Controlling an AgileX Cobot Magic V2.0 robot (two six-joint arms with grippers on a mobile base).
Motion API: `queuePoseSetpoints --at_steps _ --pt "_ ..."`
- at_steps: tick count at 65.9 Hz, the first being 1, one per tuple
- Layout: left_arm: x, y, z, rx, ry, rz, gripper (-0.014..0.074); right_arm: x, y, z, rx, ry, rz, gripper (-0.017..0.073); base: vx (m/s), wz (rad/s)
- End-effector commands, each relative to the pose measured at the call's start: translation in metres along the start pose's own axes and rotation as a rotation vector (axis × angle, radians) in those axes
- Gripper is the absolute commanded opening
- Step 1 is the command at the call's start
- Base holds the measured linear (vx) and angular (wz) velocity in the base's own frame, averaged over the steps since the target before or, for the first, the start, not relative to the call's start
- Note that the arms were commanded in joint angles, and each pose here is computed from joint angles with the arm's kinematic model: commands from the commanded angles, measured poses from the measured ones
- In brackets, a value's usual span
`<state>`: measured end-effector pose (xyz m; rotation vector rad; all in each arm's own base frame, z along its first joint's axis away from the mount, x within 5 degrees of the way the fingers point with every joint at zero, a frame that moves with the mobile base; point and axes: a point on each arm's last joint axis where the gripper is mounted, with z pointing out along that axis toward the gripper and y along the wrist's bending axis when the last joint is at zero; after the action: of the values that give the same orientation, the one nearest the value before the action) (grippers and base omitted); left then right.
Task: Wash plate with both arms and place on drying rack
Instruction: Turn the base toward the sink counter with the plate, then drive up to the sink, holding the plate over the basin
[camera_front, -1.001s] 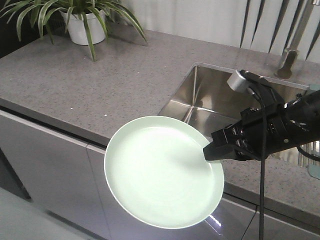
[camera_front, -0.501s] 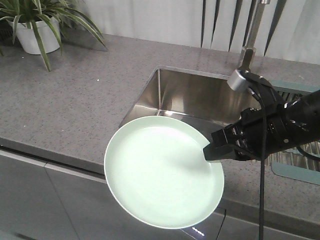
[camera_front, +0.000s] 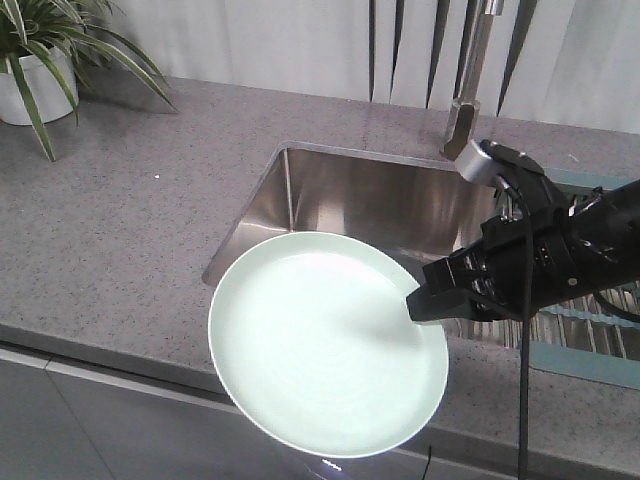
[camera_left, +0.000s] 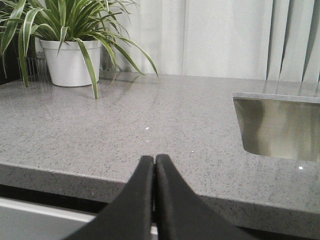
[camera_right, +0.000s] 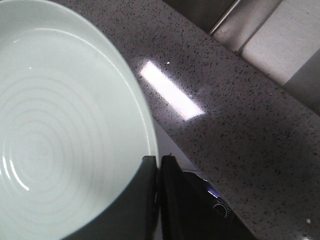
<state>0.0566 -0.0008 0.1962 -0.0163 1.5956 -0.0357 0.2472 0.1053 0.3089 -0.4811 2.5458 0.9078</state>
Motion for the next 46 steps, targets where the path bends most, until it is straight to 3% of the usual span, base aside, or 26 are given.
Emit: queuePoseSetpoints --at_steps 1,46 --pt "-0.0159 -0.0007 -0.003 0.009 -0.113 -0.014 -0.0007 -0.0068 0.0111 -0.0129 -0.029 -0.08 -0.009 -0.0009 0.08 -0.03" --pt "-0.0159 -0.0007 -0.003 0.009 -0.113 -0.014 -0.0007 -0.0068 0.0111 -0.0129 -0.029 -0.08 -0.009 -0.0009 0.09 -0.06"
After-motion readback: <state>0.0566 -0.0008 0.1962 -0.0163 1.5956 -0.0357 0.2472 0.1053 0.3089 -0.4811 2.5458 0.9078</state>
